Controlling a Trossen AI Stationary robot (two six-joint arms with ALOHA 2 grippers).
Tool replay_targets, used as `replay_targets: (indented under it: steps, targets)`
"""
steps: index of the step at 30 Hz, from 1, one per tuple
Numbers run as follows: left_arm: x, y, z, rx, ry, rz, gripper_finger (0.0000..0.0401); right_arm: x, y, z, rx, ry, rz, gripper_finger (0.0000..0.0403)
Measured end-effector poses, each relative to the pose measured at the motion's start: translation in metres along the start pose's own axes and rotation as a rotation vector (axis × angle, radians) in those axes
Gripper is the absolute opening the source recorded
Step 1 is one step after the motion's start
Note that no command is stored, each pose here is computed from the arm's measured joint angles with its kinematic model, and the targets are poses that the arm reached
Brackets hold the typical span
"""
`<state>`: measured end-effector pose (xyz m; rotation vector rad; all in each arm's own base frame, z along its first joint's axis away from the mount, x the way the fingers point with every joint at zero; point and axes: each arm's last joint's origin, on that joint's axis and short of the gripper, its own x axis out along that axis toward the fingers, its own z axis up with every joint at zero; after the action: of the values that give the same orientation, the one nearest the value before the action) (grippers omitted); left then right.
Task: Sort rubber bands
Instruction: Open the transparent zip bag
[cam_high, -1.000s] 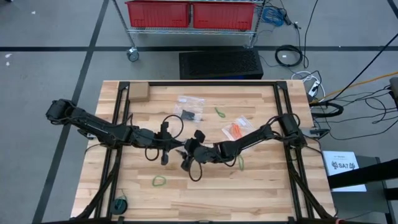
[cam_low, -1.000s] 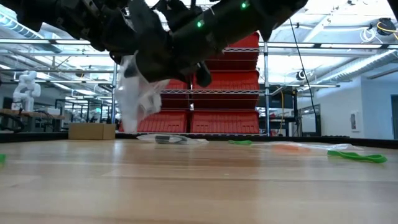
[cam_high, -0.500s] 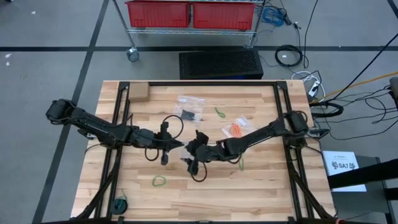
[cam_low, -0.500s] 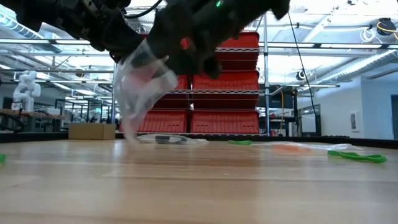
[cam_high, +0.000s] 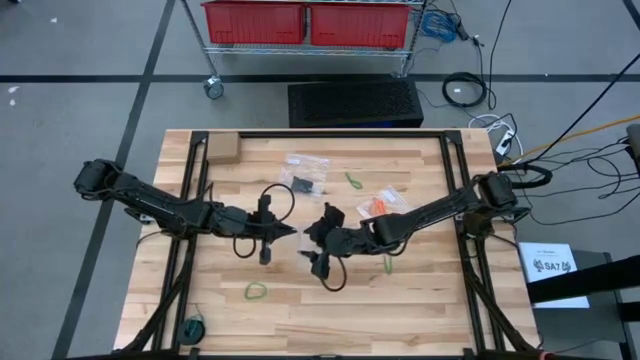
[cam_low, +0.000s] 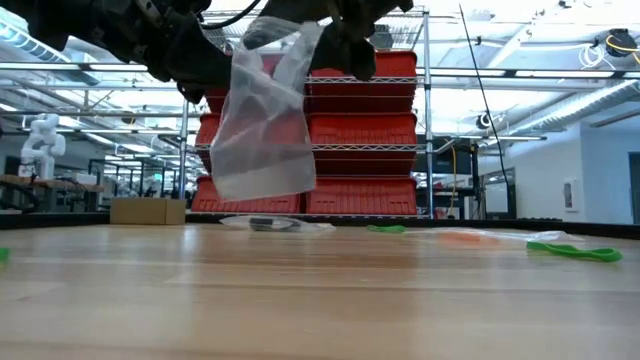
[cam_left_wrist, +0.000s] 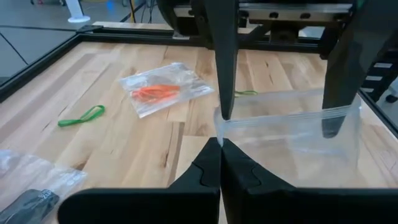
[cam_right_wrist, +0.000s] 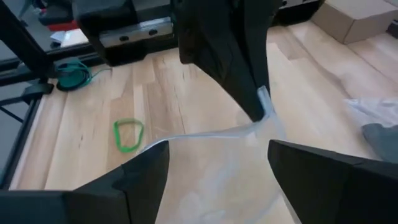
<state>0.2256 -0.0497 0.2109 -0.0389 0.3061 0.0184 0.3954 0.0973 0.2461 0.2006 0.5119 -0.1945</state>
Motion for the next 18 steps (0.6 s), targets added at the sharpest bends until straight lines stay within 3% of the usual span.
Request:
replay_targets:
  steps: [18]
  targets:
    - [0.0,-0.0001,0.0,-0.002,0.001,-0.007,0.0,-0.0085,-0.0066,-0.0021,0.023,0.074,-0.046,0.0304]
